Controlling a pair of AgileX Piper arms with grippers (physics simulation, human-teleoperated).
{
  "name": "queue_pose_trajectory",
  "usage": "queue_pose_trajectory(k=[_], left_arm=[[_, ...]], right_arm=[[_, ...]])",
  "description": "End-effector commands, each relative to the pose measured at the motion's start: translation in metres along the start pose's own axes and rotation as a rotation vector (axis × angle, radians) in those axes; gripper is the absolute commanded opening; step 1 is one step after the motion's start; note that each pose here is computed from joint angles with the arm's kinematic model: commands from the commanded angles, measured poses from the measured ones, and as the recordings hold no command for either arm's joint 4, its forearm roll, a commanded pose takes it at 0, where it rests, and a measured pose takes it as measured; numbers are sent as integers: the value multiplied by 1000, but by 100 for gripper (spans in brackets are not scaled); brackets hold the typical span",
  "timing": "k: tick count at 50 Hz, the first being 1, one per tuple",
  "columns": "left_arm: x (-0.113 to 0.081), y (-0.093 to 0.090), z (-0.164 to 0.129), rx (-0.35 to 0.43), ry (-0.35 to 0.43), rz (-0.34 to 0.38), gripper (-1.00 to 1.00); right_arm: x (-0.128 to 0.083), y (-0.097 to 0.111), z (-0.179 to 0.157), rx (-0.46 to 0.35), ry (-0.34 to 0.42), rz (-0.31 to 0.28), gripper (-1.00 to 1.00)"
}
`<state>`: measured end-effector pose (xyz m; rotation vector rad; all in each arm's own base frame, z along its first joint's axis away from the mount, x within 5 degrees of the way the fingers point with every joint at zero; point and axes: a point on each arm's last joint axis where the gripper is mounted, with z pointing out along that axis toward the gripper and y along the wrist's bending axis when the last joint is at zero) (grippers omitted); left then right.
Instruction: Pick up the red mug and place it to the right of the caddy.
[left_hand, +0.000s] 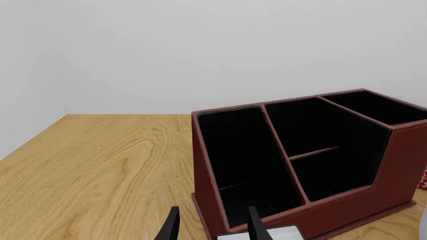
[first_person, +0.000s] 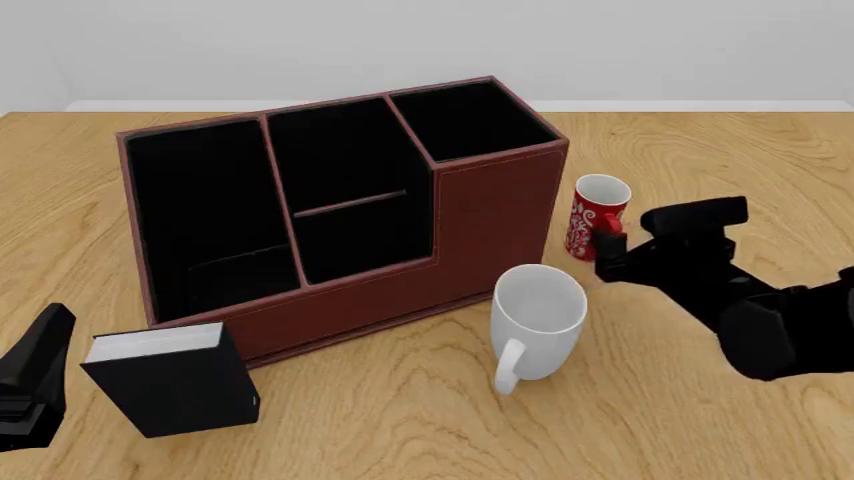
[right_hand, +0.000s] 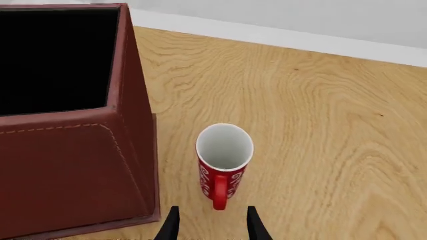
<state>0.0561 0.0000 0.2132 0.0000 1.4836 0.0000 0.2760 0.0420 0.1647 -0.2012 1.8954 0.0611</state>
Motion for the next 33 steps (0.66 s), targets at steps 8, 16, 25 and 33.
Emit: queue_pose_trajectory(k=[8,16,25,33], left_arm=[[0,0,0,0,0,0,100],[0,0,0,0,0,0,100],[0,0,0,0,0,0,100],[0,0,0,0,0,0,100]], right_arm=[[-44,-2,-69,4,-124,-19,100],[-76,-1,-139,-2,-238,-35,100],[-93,-2,-213,-4,-346,-59,100],[-97,-4,-281,0,-428,-52,100]])
